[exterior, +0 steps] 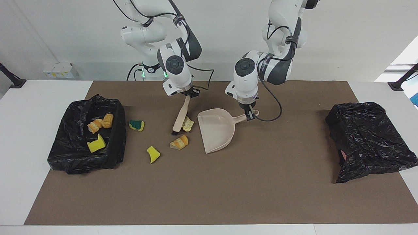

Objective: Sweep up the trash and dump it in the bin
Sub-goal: 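Sweep the bread crust into the dustpan with the brush in the right gripper, then sweep the next bread crust into the dustpan with the right gripper's brush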

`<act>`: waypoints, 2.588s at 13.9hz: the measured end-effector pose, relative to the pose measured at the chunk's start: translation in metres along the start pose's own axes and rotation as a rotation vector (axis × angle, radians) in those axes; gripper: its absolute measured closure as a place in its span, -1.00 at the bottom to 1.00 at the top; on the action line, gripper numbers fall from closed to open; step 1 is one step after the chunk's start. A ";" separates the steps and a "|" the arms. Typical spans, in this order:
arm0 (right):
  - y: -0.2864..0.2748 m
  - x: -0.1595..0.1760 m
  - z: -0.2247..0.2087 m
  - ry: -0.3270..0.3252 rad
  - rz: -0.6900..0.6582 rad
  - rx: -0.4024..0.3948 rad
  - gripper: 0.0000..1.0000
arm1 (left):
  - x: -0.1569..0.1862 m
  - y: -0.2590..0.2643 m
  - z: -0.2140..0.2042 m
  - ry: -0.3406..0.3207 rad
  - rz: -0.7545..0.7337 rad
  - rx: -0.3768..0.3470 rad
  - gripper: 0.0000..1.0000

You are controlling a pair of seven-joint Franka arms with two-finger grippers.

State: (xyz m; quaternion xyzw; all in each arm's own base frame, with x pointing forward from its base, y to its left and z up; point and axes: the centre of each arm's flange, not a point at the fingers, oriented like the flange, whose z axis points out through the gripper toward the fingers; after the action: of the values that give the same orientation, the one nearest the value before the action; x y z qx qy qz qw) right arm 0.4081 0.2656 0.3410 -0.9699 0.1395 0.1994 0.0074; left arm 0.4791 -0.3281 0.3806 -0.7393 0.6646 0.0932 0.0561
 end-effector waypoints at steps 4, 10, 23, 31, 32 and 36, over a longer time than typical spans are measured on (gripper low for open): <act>-0.043 -0.031 0.007 -0.001 -0.183 -0.003 0.48 | 0.001 0.002 0.003 0.006 0.012 0.023 0.37; -0.045 -0.035 -0.012 0.009 -0.365 -0.006 0.48 | 0.004 -0.001 0.005 0.050 0.015 0.063 0.37; 0.054 0.100 -0.074 0.269 -0.406 -0.391 0.48 | -0.005 -0.010 -0.002 0.066 -0.128 0.022 0.37; 0.032 0.130 -0.039 0.133 -0.425 -0.375 0.48 | -0.006 -0.003 0.002 0.021 -0.200 -0.019 0.37; 0.027 0.124 -0.037 0.102 -0.442 -0.358 0.48 | -0.006 -0.003 0.002 0.020 -0.203 -0.020 0.37; 0.009 0.098 -0.034 0.000 -0.507 -0.312 0.48 | -0.003 0.000 0.002 0.018 -0.202 -0.021 0.37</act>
State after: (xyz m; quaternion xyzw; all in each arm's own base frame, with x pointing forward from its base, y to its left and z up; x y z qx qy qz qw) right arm 0.5047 0.2284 0.3346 -0.9633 -0.1396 0.2100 -0.0921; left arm 0.4783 -0.3248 0.3791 -0.8039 0.5861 0.0871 0.0516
